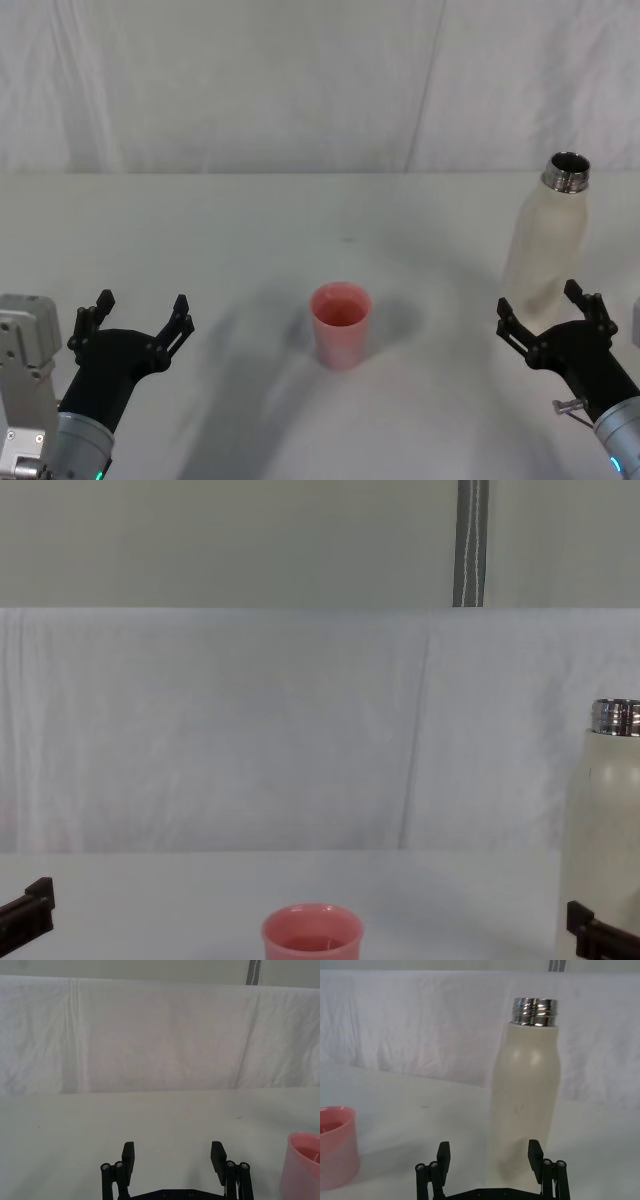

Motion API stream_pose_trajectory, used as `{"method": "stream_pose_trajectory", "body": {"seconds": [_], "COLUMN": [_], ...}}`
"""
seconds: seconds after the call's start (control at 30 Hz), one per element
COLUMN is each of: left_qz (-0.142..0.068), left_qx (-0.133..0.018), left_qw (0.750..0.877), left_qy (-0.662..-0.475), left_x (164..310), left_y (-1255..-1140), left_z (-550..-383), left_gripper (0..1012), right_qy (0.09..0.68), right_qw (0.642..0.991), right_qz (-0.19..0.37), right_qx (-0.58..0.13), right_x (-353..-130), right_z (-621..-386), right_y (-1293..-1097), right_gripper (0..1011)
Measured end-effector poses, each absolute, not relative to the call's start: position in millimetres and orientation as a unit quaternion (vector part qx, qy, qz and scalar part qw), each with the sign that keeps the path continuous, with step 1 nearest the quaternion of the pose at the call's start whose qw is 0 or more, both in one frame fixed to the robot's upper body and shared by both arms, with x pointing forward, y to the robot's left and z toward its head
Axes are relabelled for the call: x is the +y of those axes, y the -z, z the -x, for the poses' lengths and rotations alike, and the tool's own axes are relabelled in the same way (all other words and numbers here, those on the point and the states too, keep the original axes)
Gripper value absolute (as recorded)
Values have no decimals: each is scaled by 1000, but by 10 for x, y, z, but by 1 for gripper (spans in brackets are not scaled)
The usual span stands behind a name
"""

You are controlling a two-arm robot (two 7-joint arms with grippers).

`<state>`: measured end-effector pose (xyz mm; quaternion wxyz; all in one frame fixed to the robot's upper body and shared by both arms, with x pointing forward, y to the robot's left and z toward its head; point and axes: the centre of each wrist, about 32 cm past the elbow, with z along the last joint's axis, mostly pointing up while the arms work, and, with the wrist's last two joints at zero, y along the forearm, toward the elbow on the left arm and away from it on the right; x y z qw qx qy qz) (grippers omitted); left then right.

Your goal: Grasp the thermos with one hand and pour water into the cup lid.

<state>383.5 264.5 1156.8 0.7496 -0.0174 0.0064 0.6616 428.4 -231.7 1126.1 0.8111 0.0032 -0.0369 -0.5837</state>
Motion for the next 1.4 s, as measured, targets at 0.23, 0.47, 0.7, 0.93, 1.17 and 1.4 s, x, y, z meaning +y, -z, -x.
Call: {"method": "stream_pose_trajectory", "body": {"seconds": [0.23,0.47,0.7,0.93,1.17,1.4], "left_qz": [17,17,17,17,17,17], "left_qx": [6,6,6,6,6,6], "left_qw": [750,750,750,750,750,750], "left_qy": [-662,-662,-662,-662,-662,-662], "left_x": [2645,2645,2645,2645,2645,2645], "left_y": [-11568,-11568,-11568,-11568,-11568,-11568], "left_z": [-3835,-3835,-3835,-3835,-3835,-3835], "left_gripper": [1001,1001,1001,1001,1001,1001], "right_qy": [577,566,554,546,540,539], "right_qw": [816,824,832,838,842,842], "right_qz": [-1,0,0,0,-1,-2], "right_qx": [-32,-23,-20,-18,-18,-15], "right_x": [-2283,-2222,-2160,-2115,-2081,-2073], "right_z": [-4255,-4218,-4233,-4257,-4290,-4307], "right_y": [-11223,-11164,-11141,-11131,-11131,-11111], "right_gripper": [1003,1003,1003,1003,1003,1003]}}
